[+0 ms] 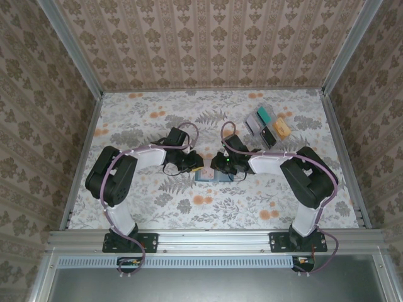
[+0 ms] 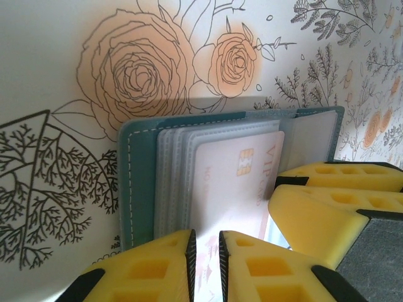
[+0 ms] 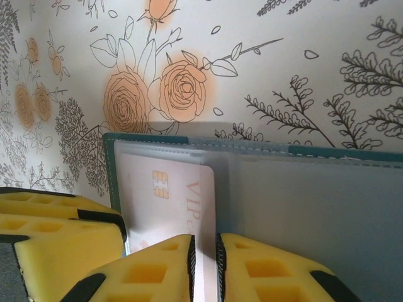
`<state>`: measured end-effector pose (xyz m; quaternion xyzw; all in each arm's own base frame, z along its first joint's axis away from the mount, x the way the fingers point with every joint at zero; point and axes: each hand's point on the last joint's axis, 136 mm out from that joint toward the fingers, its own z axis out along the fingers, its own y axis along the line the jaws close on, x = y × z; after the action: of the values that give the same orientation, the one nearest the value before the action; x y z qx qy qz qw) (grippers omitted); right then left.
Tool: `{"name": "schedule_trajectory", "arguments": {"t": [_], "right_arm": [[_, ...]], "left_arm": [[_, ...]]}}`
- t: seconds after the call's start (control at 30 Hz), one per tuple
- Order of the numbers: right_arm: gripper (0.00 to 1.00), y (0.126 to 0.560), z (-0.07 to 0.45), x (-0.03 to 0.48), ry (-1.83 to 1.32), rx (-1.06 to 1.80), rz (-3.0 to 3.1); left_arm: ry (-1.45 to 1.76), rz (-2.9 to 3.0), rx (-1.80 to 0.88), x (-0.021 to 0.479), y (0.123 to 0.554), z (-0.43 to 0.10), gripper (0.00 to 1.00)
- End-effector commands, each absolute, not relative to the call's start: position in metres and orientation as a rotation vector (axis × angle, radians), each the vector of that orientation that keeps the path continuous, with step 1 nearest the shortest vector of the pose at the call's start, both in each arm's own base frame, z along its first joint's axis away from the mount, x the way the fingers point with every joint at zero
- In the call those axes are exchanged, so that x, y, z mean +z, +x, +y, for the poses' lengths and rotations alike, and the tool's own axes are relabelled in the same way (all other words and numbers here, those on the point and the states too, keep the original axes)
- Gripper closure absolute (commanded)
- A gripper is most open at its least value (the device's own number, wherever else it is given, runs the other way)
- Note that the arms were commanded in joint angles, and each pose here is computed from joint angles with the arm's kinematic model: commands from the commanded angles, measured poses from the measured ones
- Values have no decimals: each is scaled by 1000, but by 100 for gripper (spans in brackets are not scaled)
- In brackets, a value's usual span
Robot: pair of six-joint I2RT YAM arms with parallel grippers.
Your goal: Take the credit cards out of the card holder
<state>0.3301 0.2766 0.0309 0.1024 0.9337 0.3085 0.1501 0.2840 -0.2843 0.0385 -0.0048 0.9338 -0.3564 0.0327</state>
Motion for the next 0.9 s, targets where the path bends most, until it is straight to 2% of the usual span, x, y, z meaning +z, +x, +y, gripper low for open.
{"name": "schedule_trajectory", "arguments": {"t": [0.0, 0.27, 0.57, 0.87], "right_arm": [[80, 326, 276, 23, 312, 914, 2704], [81, 325, 278, 25, 274, 956, 2690], [97, 323, 271, 29, 251, 936, 2664], [100, 320, 254, 30, 268, 870, 2662]], "left_arm": [[-39, 2908, -1069, 27, 280, -281, 80], [-49, 2924, -1055, 23, 278, -279, 80], [-23, 2923, -1033, 29, 277, -279, 79], [97, 2862, -1006, 64, 285, -281, 74]]}}
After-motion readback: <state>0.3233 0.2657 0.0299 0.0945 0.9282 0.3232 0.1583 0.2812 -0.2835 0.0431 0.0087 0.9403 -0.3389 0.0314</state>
